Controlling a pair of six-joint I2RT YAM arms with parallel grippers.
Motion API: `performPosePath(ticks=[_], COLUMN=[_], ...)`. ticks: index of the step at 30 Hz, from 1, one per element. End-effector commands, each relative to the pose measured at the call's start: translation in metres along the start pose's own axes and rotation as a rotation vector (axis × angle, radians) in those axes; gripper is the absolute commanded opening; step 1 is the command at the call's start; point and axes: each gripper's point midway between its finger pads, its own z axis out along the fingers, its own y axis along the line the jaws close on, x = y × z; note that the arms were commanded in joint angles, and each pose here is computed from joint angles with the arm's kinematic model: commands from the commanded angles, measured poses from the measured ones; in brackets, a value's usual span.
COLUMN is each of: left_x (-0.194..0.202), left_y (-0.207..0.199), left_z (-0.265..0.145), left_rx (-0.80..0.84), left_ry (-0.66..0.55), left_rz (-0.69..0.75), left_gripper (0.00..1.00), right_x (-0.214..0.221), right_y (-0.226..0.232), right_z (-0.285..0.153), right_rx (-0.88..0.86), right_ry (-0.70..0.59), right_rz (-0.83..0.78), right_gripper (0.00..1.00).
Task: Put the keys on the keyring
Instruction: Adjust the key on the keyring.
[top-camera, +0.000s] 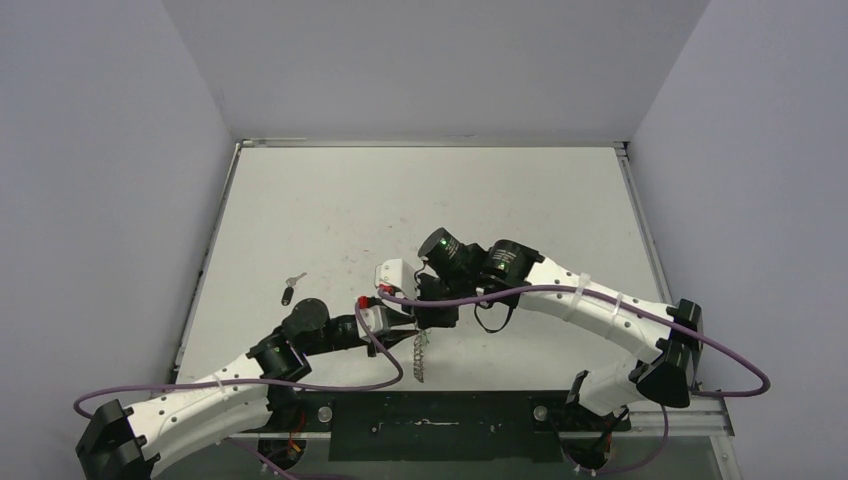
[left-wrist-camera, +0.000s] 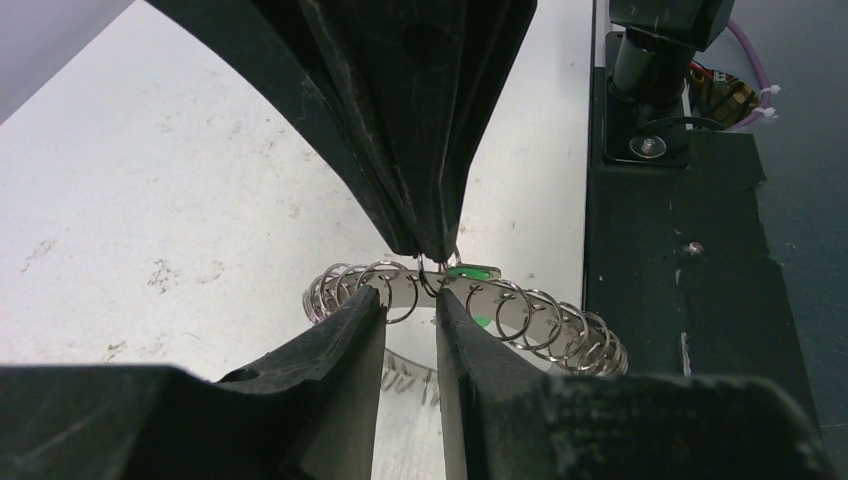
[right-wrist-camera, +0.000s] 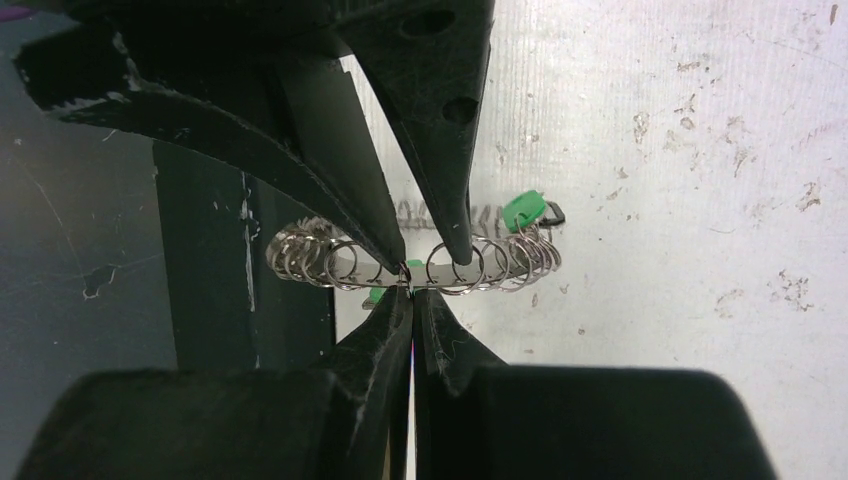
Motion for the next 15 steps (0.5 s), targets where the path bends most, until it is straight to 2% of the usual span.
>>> performPosePath(ticks=[1,4,8,15], left_x=[-0.0373,-0.0405,-0.0424,-0.0384], left_y=[-0.0019,-0.0031,-0.0047,-0.0061], left_z=[0.0029,0.0015,-0.0010,-0.0020], left_rx=[0.022,0.026,0.030,0.034], left_ry=[-0.133,-0.145,-0.155,-0.148], left_rz=[0.034,0.039,0.051,0.048], left_gripper=[0.25,0.33,0.33,0.16], right_x=[-0.0242,-0.0235,-0.0225,-0.0257], right_y=[-0.0034,-0.0045,-0.0064,-0.0056], right_z=[-0.0027,-0.0023,-0.0024,-0.0028], right_rx=[0.024,0.029,0.040,0.038], right_ry=[-0.059,-0.055,-0.051,-0.061], right_rz=[-0.023,-0.022,-0.021,-0.019], right_gripper=[0.00,0.00,0.00,0.00])
